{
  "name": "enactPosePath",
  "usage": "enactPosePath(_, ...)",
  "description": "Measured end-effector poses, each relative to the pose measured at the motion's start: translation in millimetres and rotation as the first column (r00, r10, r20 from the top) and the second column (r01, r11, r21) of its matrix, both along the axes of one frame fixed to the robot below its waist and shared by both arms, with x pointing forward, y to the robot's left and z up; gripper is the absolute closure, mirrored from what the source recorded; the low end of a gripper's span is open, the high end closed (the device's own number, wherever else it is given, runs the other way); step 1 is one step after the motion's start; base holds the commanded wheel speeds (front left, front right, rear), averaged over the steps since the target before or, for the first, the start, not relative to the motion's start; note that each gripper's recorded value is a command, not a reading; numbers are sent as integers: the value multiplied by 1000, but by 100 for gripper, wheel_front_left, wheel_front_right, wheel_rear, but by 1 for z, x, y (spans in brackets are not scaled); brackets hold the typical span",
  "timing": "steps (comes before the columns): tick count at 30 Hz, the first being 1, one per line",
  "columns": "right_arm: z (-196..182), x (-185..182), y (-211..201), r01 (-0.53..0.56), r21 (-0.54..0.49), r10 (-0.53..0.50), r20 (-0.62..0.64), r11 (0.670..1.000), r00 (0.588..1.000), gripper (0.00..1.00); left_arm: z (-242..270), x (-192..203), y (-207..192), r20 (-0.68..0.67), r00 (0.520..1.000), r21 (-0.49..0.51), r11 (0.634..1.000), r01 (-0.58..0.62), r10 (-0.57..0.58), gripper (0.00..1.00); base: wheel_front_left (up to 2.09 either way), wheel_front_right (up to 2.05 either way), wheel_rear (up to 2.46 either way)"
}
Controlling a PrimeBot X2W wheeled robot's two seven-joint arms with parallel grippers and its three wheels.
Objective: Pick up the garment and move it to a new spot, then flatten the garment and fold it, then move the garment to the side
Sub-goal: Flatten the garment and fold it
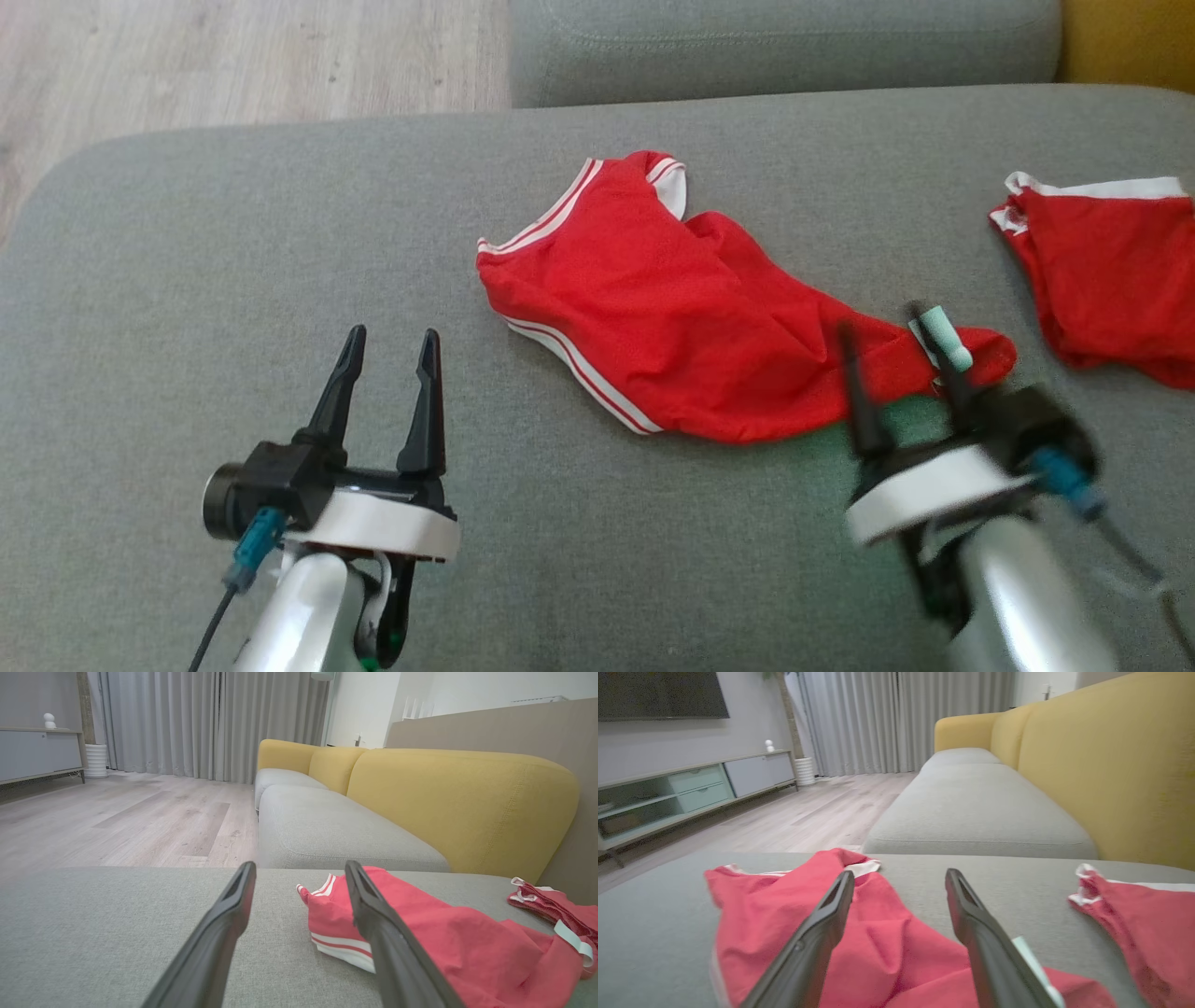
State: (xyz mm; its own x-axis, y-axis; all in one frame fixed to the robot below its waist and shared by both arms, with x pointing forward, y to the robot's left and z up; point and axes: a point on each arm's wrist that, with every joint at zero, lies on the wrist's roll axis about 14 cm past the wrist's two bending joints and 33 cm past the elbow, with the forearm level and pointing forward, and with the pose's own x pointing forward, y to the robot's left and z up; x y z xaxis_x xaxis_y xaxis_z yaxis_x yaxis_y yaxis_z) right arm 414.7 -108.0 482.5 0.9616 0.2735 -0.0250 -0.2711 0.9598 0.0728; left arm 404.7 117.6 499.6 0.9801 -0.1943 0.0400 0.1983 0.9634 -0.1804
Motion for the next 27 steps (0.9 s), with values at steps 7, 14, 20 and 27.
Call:
enactPosePath(7, -12, -29, 42, -146, -5, 146, -28, 989, 989, 0, 4, -3, 2, 12, 1000, 2, 1000, -2, 2, 0, 0, 0, 0)
enactPosePath(14, -28, -37, 75, -323, -88, 316, -82, 942, 945, 0, -2, -6, 15, -5, 999, 3, 999, -38, 38, 0, 0, 0, 0)
enactPosePath(20, -58, -35, 96, -479, -207, 441, -206, 853, 874, 0, -11, -8, 23, -32, 998, 8, 998, -59, 59, 0, 0, 0, 0)
enactPosePath(27, -105, -30, 109, -619, -318, 502, -380, 718, 777, 0, -17, -4, 31, -51, 995, 11, 996, -85, 86, 0, 0, 0, 0)
